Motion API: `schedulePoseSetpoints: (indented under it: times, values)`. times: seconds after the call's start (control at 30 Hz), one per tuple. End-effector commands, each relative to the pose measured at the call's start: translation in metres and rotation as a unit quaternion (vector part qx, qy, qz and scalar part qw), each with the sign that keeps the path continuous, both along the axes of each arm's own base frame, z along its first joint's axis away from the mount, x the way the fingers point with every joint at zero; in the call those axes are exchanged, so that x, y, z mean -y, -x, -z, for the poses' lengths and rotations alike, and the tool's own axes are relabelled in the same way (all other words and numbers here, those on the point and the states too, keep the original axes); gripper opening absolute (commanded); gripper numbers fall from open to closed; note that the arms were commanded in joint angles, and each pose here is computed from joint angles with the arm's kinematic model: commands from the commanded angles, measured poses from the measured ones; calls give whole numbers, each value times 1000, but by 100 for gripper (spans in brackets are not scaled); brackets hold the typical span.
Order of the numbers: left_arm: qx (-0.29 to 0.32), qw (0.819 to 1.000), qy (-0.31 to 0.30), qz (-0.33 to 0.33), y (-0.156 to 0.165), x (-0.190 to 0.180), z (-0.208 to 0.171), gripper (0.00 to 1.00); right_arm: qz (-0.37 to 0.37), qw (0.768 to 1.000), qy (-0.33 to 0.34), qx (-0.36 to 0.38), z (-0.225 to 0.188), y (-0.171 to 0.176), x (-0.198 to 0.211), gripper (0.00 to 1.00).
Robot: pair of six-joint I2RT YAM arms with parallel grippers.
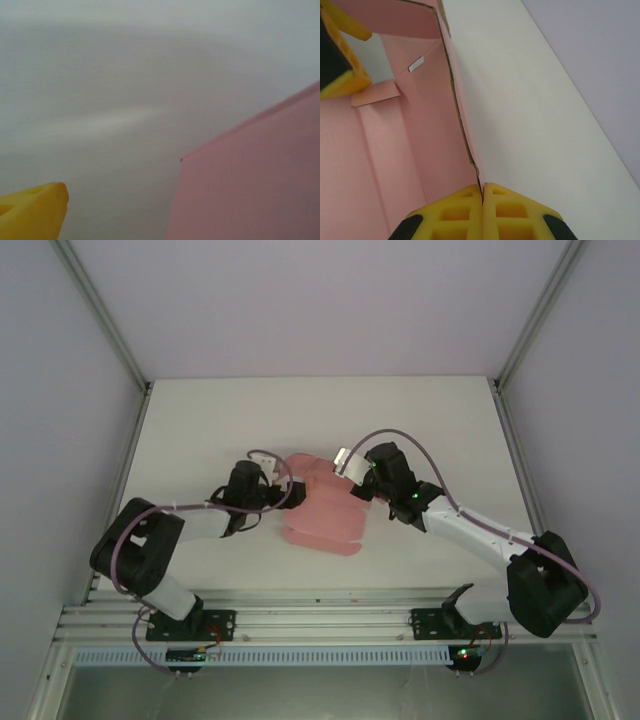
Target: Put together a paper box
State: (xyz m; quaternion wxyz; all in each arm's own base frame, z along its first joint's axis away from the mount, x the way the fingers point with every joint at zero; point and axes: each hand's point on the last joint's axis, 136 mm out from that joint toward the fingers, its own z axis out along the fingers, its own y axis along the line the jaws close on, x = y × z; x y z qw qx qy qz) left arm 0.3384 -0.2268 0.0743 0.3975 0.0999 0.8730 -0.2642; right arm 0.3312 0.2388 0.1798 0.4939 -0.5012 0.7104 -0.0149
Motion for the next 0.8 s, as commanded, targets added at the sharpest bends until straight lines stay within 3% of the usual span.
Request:
schedulePoseSetpoints:
  times: [0.0,0.13,0.37,0.63,0.77]
  values:
    - [42,997,-56,-34,-5,-15,-15,100,2,1000,-28,7,-13,0,-5,0]
    - [48,997,-42,-46,6,-25,-28,100,9,1000,-6,19,-13,-3,-1,0]
    - [50,994,-26,-99,24,-67,-56,100,7,992,103,68,1,-7,-2,0]
    - [31,969,-7,-244,10,-145,-63,99,-13,975,172,140,8,-15,-25,0]
    - [8,963,-12,-268,-4,-162,-50,100,-17,960,218,177,15,-18,-33,0]
